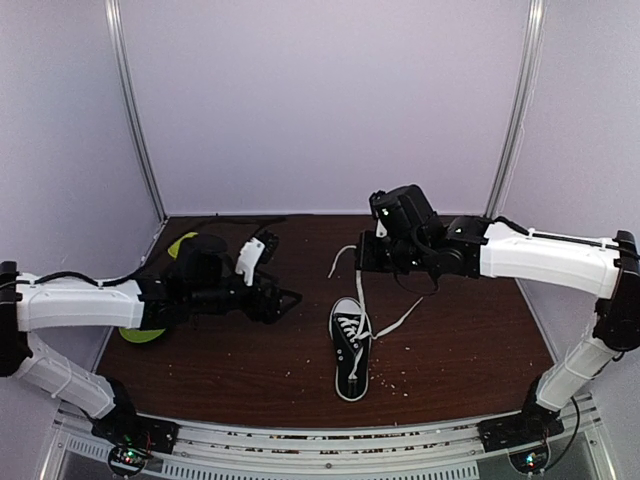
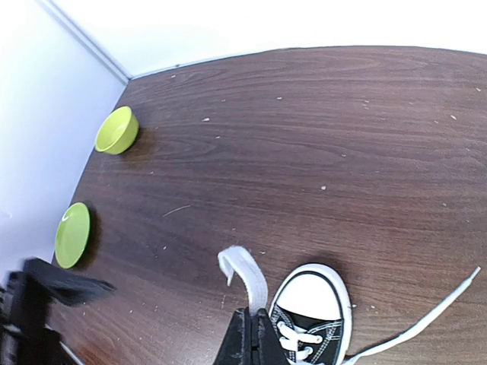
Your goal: Tie the shoes
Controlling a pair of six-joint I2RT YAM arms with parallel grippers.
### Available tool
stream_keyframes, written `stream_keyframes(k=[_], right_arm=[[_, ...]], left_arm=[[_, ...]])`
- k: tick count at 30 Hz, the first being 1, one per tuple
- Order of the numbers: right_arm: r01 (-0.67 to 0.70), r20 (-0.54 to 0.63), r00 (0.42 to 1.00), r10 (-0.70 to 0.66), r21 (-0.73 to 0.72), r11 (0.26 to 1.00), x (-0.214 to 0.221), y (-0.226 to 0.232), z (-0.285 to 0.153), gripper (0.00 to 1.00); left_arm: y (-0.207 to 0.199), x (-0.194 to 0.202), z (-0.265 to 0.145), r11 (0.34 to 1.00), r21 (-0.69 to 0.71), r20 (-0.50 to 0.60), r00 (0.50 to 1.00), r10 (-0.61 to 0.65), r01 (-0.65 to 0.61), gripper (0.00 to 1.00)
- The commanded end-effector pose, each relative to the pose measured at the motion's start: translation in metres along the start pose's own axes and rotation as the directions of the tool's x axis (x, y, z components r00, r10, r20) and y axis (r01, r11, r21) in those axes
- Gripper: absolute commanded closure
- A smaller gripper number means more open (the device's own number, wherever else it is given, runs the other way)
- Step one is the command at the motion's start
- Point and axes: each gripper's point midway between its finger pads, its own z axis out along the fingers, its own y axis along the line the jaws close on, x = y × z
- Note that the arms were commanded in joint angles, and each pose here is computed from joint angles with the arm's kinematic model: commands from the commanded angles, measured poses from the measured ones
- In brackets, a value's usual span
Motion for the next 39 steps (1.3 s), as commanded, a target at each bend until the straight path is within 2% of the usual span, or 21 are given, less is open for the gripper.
stream_keyframes(k=[1, 6, 10, 16, 23, 29, 31, 33, 37, 39], right_arm=[[0.036, 0.021, 0.999, -0.035, -0.066, 0.997, -0.003, 0.022, 0.004, 1.0], [0.052, 0.037, 0.998, -0.052, -0.014, 0.999, -0.002, 0.01, 0.003, 1.0], [0.047, 0.059, 0.997, -0.05, 0.048, 0.998, 0.0, -0.008, -0.002, 1.0], [0.011, 0.071, 0.997, -0.02, 0.123, 0.992, 0.003, -0.031, -0.006, 1.0], [-0.023, 0.1, 0.995, 0.01, 0.133, 0.991, -0.002, -0.043, -0.015, 1.0], [-0.037, 0.113, 0.993, 0.022, 0.132, 0.991, -0.002, -0.049, -0.019, 1.0], [-0.037, 0.111, 0.994, 0.022, 0.13, 0.991, -0.001, -0.05, -0.02, 1.0], [-0.037, 0.108, 0.994, 0.023, 0.127, 0.991, -0.001, -0.05, -0.02, 1.0], [-0.025, 0.089, 0.996, 0.015, 0.109, 0.994, 0.004, -0.047, -0.019, 1.0], [-0.016, 0.076, 0.997, 0.009, 0.095, 0.995, 0.007, -0.045, -0.018, 1.0]], left_arm=[[-0.059, -0.029, 0.032, 0.988, 0.144, 0.132, 0.99, 0.043, -0.062, 0.2], [-0.088, 0.011, 0.064, 0.988, 0.156, 0.002, 1.0, 0.008, -0.008, 0.22], [-0.098, 0.042, 0.084, 0.99, 0.118, -0.099, 0.993, -0.063, 0.075, 0.13], [-0.1, 0.078, 0.116, 0.993, 0.048, -0.243, 0.965, -0.096, 0.111, 0.07], [-0.077, 0.106, 0.127, 0.991, -0.103, -0.351, 0.929, -0.115, 0.084, 0.05], [-0.056, 0.129, 0.126, 0.973, -0.223, -0.414, 0.897, -0.154, 0.064, 0.09], [-0.053, 0.132, 0.125, 0.968, -0.242, -0.421, 0.893, -0.159, 0.058, 0.15], [-0.051, 0.134, 0.123, 0.966, -0.253, -0.427, 0.889, -0.165, 0.059, 0.28], [-0.051, 0.132, 0.118, 0.965, -0.252, -0.419, 0.892, -0.172, 0.068, 0.65], [-0.054, 0.132, 0.115, 0.969, -0.234, -0.422, 0.89, -0.172, 0.076, 0.79]])
